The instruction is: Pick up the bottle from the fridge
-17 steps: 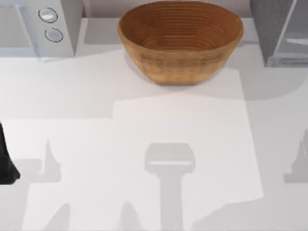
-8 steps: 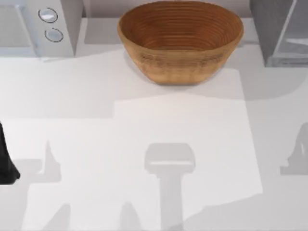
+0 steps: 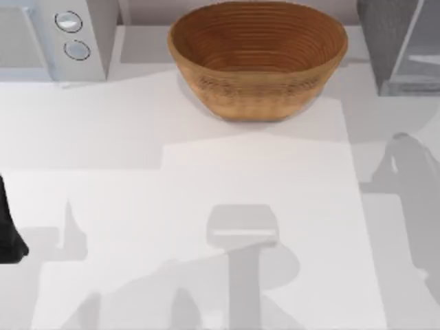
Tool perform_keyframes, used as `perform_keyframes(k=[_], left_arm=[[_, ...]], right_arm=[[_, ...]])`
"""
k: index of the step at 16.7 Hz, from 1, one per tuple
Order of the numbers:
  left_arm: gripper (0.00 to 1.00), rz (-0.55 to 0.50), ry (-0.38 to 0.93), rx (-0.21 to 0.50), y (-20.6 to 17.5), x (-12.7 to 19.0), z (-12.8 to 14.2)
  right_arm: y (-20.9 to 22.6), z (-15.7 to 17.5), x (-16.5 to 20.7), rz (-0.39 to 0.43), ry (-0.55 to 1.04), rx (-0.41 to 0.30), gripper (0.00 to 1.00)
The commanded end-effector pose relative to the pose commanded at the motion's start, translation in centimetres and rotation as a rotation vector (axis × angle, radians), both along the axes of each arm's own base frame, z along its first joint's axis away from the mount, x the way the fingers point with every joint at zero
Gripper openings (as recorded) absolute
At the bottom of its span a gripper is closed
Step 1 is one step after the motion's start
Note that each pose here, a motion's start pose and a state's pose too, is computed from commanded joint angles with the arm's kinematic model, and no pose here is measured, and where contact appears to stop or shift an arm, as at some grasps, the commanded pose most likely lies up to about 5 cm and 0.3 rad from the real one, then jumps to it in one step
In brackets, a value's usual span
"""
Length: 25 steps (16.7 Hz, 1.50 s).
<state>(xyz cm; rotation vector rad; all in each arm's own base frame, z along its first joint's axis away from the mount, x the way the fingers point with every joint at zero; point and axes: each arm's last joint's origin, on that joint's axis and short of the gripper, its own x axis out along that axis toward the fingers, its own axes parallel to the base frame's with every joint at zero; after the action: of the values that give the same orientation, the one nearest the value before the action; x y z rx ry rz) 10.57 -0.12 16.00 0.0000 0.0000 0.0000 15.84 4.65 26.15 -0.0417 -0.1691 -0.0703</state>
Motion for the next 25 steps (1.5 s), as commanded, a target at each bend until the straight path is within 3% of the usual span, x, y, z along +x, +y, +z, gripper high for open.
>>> perform_keyframes(k=[3, 7, 11, 15, 19, 25], left_arm=[[1.0, 0.0, 0.0, 0.0, 0.0, 0.0, 0.0], [1.0, 0.0, 0.0, 0.0, 0.0, 0.0, 0.0], [1.0, 0.0, 0.0, 0.0, 0.0, 0.0, 0.0], [1.0, 0.0, 0.0, 0.0, 0.0, 0.0, 0.0], [1.0, 0.0, 0.0, 0.0, 0.0, 0.0, 0.0], [1.0, 0.0, 0.0, 0.0, 0.0, 0.0, 0.0]], right_arm=[[4.4, -0.6, 3.6, -0.009, 0.075, -0.014, 0.0], [12.3, -5.2, 6.9, -0.009, 0.199, -0.084, 0.0], [20.2, -10.8, 6.9, 0.006, 0.239, -0.122, 0.0], [26.1, -14.0, 5.1, 0.041, 0.202, -0.06, 0.0], [29.0, -14.7, 3.9, 0.066, 0.163, 0.019, 0.0], [28.9, -14.8, 4.0, 0.066, 0.165, 0.017, 0.0]])
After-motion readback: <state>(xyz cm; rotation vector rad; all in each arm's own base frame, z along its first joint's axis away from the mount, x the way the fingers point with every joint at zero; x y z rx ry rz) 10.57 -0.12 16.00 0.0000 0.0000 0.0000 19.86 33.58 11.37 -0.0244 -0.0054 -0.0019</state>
